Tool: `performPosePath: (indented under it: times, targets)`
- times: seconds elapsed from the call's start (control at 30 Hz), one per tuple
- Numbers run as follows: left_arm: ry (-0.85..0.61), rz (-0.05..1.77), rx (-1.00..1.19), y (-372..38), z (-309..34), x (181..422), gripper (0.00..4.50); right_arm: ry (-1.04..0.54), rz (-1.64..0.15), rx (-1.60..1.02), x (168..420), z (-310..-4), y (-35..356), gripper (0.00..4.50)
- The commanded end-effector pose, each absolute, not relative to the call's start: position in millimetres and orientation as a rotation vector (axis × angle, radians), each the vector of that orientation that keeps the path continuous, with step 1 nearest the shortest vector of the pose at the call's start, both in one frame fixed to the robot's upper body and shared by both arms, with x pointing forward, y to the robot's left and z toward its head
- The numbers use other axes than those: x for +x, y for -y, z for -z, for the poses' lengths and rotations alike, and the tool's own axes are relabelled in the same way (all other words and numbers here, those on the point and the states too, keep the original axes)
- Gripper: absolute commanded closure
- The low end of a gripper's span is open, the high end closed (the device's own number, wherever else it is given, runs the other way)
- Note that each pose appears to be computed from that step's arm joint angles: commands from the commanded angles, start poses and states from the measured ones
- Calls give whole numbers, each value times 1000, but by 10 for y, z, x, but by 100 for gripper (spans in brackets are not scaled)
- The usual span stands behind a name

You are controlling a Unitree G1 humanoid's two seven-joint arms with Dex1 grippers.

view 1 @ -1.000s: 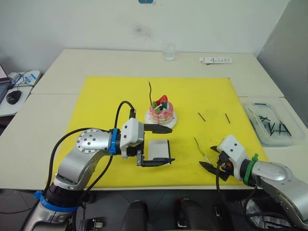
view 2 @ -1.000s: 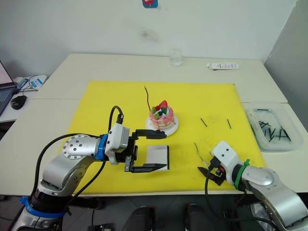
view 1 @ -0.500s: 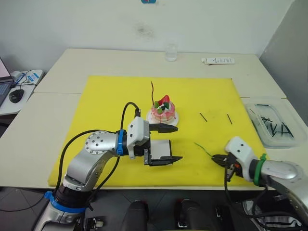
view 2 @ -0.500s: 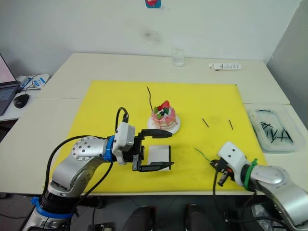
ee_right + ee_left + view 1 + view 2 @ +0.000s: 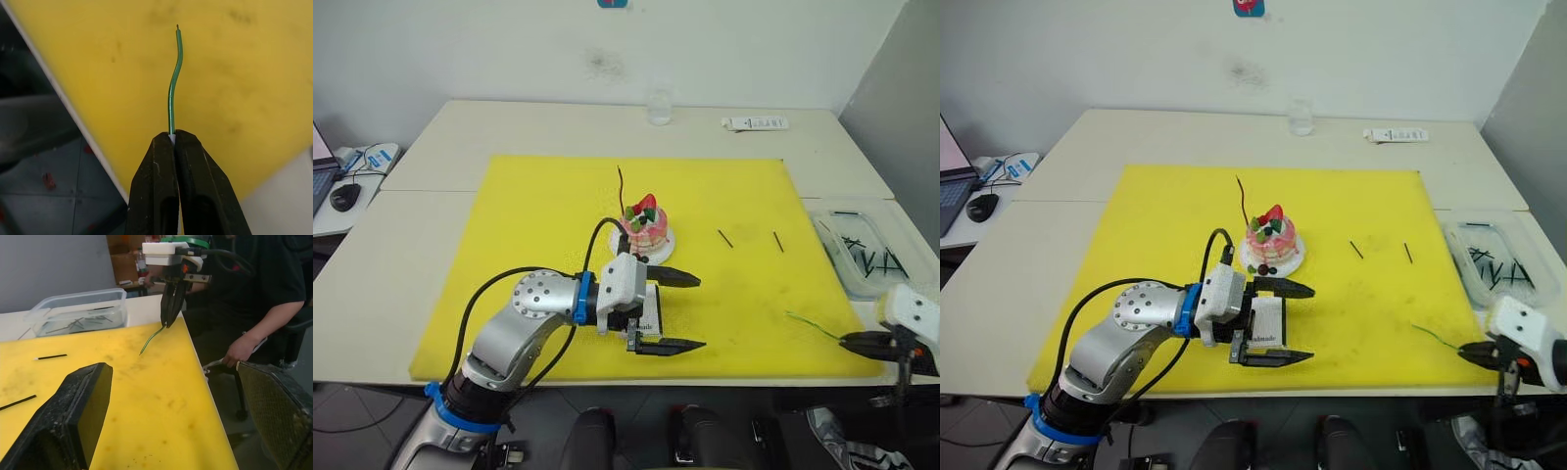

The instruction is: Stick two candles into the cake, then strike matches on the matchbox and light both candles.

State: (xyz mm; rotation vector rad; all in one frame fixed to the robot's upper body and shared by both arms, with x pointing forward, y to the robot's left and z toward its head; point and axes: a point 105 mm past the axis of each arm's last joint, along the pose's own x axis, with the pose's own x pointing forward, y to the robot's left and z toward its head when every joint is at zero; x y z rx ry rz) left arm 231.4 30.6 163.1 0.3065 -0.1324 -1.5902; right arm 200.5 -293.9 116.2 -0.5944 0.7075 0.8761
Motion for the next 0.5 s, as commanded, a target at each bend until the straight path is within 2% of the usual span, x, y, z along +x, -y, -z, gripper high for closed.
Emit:
performPosePath:
  times: [0.03, 0.17, 0.2, 0.27, 0.4, 0.5]
  targets:
    - [202, 1579, 329, -256, -1759, 2282, 2, -708, -878, -666, 2018, -1216, 3047, 448]
    - [201, 1574, 324, -246, -1740, 2273, 2, -732, -869, -675, 2041, -1172, 3103, 448]
    - [199, 1575, 324, -242, -1723, 2268, 2, -740, -869, -678, 2044, -1164, 3112, 402]
    - [197, 1571, 314, -231, -1705, 2260, 2, -750, -862, -694, 2065, -1167, 3133, 347]
    - [196, 1568, 298, -208, -1679, 2239, 2, -812, -895, -753, 2070, -1227, 3141, 197]
    - [200, 1566, 291, -181, -1673, 2233, 2, -870, -913, -771, 2074, -1264, 3109, 197]
